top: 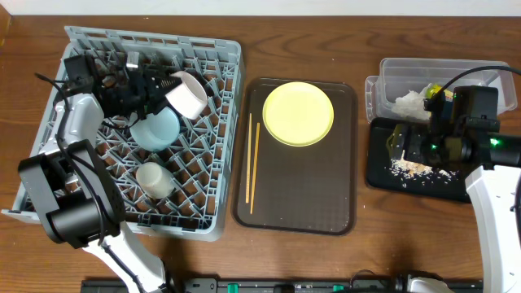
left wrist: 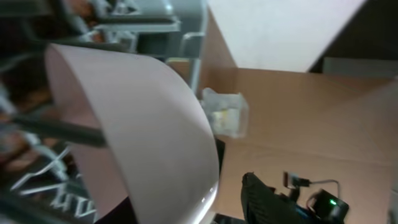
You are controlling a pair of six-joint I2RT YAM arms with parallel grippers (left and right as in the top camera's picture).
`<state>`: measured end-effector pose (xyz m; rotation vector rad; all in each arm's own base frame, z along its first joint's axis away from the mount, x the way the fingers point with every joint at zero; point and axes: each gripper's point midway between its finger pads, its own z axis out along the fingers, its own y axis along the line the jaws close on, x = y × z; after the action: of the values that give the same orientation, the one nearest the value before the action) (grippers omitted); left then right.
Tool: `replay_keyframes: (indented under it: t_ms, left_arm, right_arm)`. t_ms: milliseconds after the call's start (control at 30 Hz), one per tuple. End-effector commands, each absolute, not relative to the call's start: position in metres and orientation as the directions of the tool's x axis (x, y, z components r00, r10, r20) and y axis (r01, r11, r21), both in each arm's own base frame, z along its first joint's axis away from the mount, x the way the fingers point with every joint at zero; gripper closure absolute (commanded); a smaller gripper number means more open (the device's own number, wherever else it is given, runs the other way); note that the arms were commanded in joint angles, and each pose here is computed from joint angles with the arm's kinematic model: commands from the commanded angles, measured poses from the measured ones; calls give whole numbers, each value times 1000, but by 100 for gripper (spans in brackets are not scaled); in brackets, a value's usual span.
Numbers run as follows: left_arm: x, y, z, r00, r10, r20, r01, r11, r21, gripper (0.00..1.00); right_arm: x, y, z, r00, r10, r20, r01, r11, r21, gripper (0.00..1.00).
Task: Sort waste into correct bins and load items into the dishwasher
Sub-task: 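Carry the pink bowl into the rack beside the blue bowl, release, then reach the left gripper to the tray and grasp a wooden chopstick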
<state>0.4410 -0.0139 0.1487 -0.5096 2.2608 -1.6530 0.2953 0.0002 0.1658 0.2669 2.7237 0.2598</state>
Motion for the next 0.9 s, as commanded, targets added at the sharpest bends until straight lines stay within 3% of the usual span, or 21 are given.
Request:
replay_keyframes:
  t_ms: [0, 233, 300, 433, 500, 733, 867]
  left_arm:
    - [442, -1, 144, -878, -463, -119, -95, 413, -906, 55]
    - [435, 8, 184, -841, -457, -289, -20, 561, -828, 44]
    - [432, 11, 196, -823, -459, -334, -9, 599, -801, 35]
    - [423, 7, 232, -788, -443, -427, 52, 643, -764, 33]
    - [418, 2, 244, -775, -429, -463, 67, 673, -736, 27]
    - [396, -36, 243, -785, -260, -562, 40, 885, -465, 18]
    - [388, -100, 231, -805, -70, -589, 139, 943, -302, 12]
  right_arm:
    - [297, -3, 172, -896, 235, -377, 160, 962, 219, 9]
    - [297, -3, 172, -895, 235, -378, 160, 962, 219, 9]
    - [297, -3, 172, -895, 235, -378, 160, 962, 219, 9]
    - [297, -3, 173, -895, 235, -379, 160, 963, 219, 9]
    - [298, -3, 173, -894, 235, -382, 159, 963, 219, 9]
    - [298, -10, 172, -890, 245, -384, 180, 964, 197, 9]
    - [297, -15, 172, -889, 246, -387, 192, 966, 175, 8]
